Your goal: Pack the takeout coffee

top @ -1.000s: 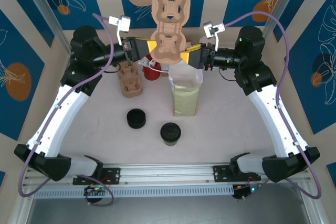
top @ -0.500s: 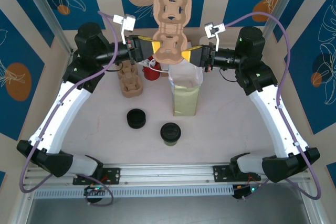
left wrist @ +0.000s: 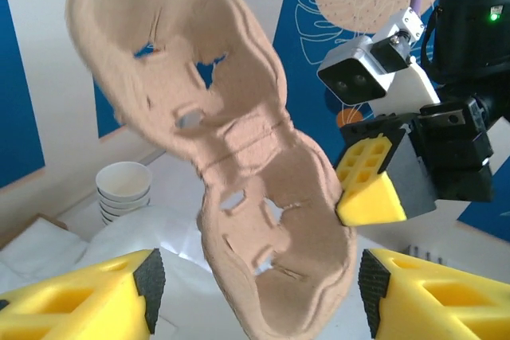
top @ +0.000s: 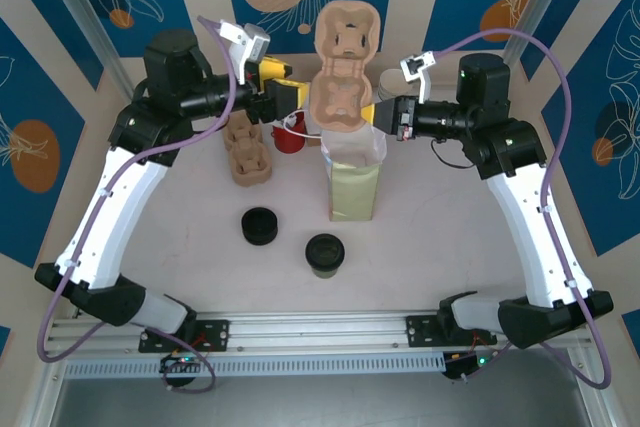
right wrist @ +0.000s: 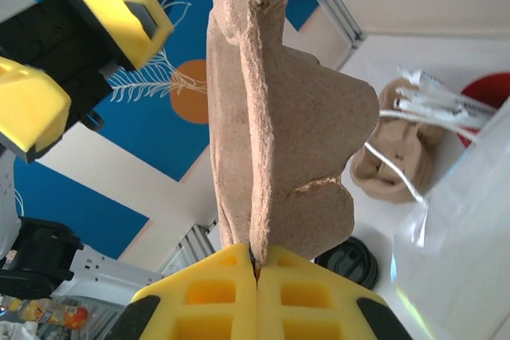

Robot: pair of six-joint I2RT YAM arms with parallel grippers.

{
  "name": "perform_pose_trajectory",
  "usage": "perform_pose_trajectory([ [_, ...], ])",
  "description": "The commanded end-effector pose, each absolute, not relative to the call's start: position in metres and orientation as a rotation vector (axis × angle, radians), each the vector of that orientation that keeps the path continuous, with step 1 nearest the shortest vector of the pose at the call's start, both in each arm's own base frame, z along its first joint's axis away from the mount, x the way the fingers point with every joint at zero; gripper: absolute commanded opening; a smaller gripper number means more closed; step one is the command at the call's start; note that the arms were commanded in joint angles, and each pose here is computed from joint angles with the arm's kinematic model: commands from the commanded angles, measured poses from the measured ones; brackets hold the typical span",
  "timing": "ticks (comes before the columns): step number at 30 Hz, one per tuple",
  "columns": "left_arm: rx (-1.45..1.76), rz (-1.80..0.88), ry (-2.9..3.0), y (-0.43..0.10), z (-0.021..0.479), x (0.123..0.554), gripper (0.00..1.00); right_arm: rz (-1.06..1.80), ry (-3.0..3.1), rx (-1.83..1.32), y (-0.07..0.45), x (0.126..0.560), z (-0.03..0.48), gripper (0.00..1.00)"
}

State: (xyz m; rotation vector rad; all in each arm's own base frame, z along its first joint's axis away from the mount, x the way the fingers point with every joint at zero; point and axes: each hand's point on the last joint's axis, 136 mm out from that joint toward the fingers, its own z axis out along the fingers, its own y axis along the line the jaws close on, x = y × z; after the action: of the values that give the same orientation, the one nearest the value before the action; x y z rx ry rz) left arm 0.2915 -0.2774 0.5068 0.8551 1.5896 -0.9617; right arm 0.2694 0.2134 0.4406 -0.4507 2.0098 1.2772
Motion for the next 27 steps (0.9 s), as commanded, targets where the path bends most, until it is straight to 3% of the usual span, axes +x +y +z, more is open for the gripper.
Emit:
perform_pose_trajectory([
  [1, 1.006, -0.813, 1.554, -0.285, 0.497, 0.29, 0.66, 1.304, 2.105, -0.439, 0.21, 0.253, 0.434, 0.0],
  [7, 1.214, -0.697, 1.503, -0.301, 0.481, 0.282, 0.61, 1.348, 2.223, -0.475, 0.222, 0.239, 0.421, 0.0],
  [27, 1.473, -0.529, 1.593, -0.299, 0.425, 0.276, 0.51, 1.336, 2.43, -0.6, 0.246, 0.221, 0.386, 0.0],
])
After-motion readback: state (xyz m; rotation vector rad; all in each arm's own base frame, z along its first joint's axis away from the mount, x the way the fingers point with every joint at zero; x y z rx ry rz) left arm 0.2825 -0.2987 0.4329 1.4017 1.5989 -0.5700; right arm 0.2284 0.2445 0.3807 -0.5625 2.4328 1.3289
